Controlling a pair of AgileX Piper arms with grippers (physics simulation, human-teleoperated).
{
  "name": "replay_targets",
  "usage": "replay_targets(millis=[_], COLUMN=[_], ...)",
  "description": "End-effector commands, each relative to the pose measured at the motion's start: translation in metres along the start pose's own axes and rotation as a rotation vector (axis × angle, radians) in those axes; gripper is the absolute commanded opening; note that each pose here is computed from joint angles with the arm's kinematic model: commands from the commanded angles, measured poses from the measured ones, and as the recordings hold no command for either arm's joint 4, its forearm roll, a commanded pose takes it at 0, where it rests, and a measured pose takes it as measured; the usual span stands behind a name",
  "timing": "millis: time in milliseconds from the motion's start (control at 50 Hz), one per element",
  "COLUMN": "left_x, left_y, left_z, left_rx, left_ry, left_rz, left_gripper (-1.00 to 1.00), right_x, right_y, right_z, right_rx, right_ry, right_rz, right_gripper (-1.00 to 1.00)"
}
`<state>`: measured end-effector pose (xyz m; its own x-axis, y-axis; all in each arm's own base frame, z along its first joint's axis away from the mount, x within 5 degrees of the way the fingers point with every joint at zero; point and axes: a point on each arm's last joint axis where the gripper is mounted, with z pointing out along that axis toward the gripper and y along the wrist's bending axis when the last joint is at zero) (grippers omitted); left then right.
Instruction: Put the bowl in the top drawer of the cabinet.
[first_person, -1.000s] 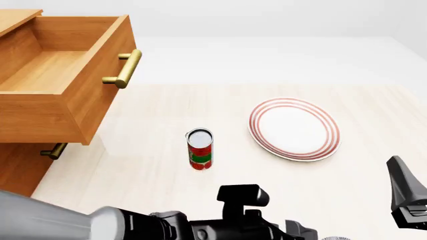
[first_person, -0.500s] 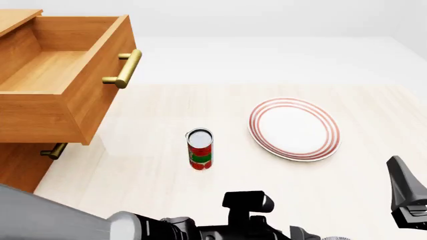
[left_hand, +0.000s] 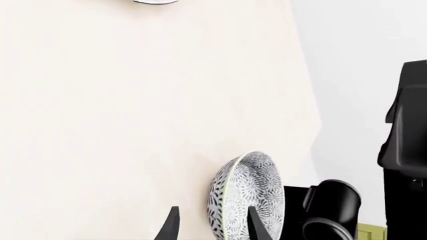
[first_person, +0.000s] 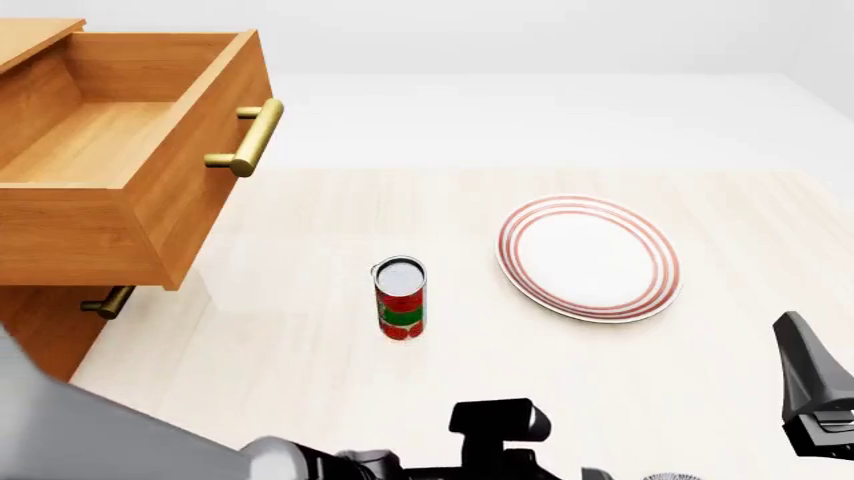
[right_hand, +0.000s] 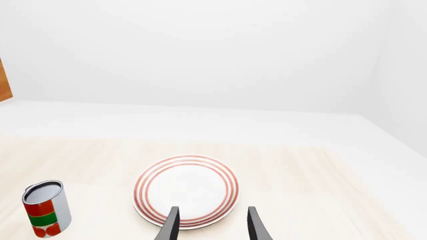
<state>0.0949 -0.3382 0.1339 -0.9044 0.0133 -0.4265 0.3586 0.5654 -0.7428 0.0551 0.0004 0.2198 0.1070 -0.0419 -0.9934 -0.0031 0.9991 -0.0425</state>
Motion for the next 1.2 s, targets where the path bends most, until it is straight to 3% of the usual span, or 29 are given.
replay_targets(millis=[20, 1200], left_x=[0.006, 0.028], left_y=[0.003, 0.007], left_z=[0.006, 0.03], left_rx=[-0.007, -0.014], left_ry=[0.015, 0.061], left_rz=[-0.016, -0.042], left_gripper=[1.0, 1.0], right_x=[0.0, 0.0], right_y=[0.0, 0.0], right_z=[0.0, 0.0], right_rx=[0.0, 0.0], right_ry=[0.0, 0.0], right_rz=[0.0, 0.0], right_gripper=[1.0, 1.0])
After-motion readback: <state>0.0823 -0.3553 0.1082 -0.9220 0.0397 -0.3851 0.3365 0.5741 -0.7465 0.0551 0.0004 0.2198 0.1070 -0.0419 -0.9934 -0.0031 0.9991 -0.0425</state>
